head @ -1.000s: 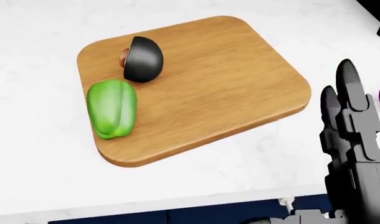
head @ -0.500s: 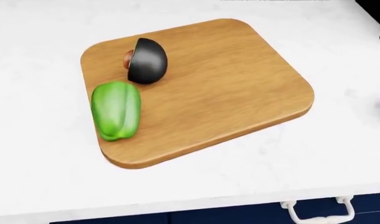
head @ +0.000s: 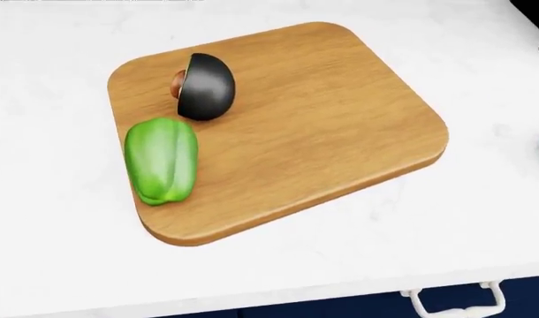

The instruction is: Place the avocado, onion, tomato and bell pepper on the cutting board.

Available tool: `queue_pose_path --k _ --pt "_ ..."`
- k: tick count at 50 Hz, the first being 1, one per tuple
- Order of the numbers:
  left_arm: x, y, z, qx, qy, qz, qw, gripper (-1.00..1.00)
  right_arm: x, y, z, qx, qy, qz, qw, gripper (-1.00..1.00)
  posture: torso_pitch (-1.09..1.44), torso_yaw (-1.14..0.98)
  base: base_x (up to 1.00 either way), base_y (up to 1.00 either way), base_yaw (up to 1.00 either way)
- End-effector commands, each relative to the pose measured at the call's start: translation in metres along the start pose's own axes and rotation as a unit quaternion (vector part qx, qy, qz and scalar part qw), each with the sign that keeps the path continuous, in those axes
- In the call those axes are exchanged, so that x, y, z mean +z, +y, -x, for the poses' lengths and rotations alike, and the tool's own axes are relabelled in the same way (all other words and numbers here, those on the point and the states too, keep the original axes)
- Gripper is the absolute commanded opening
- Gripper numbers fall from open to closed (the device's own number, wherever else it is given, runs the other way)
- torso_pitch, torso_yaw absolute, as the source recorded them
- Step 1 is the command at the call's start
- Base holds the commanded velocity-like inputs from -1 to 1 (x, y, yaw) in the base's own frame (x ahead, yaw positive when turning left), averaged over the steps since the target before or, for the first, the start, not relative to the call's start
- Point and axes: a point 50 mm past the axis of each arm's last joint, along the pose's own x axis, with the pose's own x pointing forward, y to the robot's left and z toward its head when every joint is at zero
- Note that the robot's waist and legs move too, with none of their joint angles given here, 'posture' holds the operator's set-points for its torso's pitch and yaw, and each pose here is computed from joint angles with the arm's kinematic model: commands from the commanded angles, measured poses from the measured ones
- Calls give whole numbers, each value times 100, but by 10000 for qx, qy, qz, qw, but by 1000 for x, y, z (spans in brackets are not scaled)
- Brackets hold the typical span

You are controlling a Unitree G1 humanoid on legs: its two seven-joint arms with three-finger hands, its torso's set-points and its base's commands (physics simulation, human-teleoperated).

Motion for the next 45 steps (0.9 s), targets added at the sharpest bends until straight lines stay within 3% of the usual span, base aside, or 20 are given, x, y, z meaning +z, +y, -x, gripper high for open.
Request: queue_pose_path --k 1,2,8,12,21,33,45 --pt "10 3 0 91 -296 3 9995 100 8 1 -2 19 -296 205 9994 100 0 0 0 0 0" --pt "10 4 -1 104 -299 20 9995 100 0 2 -4 38 -196 27 9998 100 0 0 0 0 0" --pt "9 2 -1 71 -271 6 9996 100 -23 19 -20 238 32 -30 9997 100 0 0 0 0 0" --pt "5 0 -1 31 -223 2 9997 100 -23 30 -25 442 76 62 9990 100 0 0 0 0 0" --pt "4 -1 -1 6 -215 -9 9998 100 -15 35 -31 543 32 156 9984 100 0 0 0 0 0" --pt "0 -5 0 -71 -167 -49 9998 100 -34 58 -38 803 267 283 9960 100 0 0 0 0 0" --pt "-3 -5 1 -68 -135 -45 9999 100 -36 76 -47 1049 319 358 9933 100 0 0 0 0 0"
